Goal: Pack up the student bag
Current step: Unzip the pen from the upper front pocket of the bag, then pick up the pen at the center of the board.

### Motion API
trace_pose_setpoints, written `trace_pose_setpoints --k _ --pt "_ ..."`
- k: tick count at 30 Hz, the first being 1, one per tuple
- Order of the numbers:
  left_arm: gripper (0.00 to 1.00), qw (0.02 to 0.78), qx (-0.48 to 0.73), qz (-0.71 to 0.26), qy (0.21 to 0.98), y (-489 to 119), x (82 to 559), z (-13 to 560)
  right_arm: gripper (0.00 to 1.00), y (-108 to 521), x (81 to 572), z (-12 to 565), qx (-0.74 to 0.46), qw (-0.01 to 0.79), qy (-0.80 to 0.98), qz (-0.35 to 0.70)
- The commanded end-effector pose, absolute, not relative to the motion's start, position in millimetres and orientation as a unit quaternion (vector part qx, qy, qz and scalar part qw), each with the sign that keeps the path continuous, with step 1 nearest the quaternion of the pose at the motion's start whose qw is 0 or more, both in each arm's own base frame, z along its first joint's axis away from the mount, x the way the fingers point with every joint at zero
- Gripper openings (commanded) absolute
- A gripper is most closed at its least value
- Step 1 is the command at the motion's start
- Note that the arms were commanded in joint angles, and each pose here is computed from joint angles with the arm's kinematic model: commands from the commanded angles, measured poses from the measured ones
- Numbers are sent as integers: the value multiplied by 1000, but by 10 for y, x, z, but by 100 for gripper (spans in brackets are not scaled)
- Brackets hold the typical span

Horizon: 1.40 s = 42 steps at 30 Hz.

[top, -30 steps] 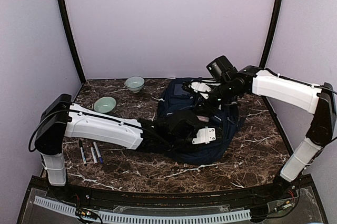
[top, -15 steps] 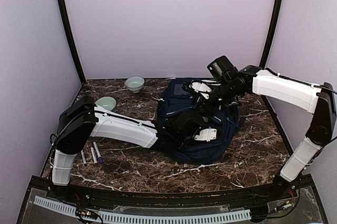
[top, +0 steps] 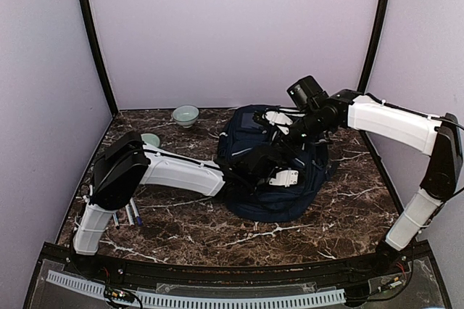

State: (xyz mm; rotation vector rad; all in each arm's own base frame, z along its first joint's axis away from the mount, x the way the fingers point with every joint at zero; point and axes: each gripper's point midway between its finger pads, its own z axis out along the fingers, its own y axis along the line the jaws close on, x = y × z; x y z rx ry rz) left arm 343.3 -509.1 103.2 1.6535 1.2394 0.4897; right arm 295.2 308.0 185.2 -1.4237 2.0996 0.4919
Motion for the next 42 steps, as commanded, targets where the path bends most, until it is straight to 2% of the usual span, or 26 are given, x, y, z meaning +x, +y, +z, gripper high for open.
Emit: trace_pose_setpoints --k 1,4,9,19,25,30,35,39,40,41,42 --pt "24 489 666 206 525 -5003 3627 1052 0 3321 2903 2200 -535 309 751 233" --pt "33 511 658 179 523 -5010 3482 1238 0 3297 2935 2184 -534 313 754 221" --pt "40 539 637 173 524 -4986 3329 1494 0 3291 2972 2164 -532 315 756 216" --pt "42 552 628 172 521 -4928 2914 1720 0 3266 3040 2131 -529 313 762 203" --pt "42 549 623 114 546 -4784 2445 1923 0 3238 3073 2104 -524 318 765 199" --pt "42 513 619 74 590 -4468 2111 1855 0 3207 3080 2022 -519 314 768 205" --pt "41 443 574 22 688 -4012 1911 1769 0 3190 3056 2070 -520 327 761 207" --pt "41 400 498 25 769 -3616 1961 1706 0 3177 3050 1986 -521 323 763 204" --pt "41 383 479 29 789 -3506 1993 1665 0 3173 3039 1971 -522 321 763 205" --pt "48 362 452 31 815 -3383 2041 1603 0 3171 3033 1952 -523 319 763 205" --pt "50 332 424 32 842 -3244 2093 1524 0 3168 3026 1931 -524 318 763 205"
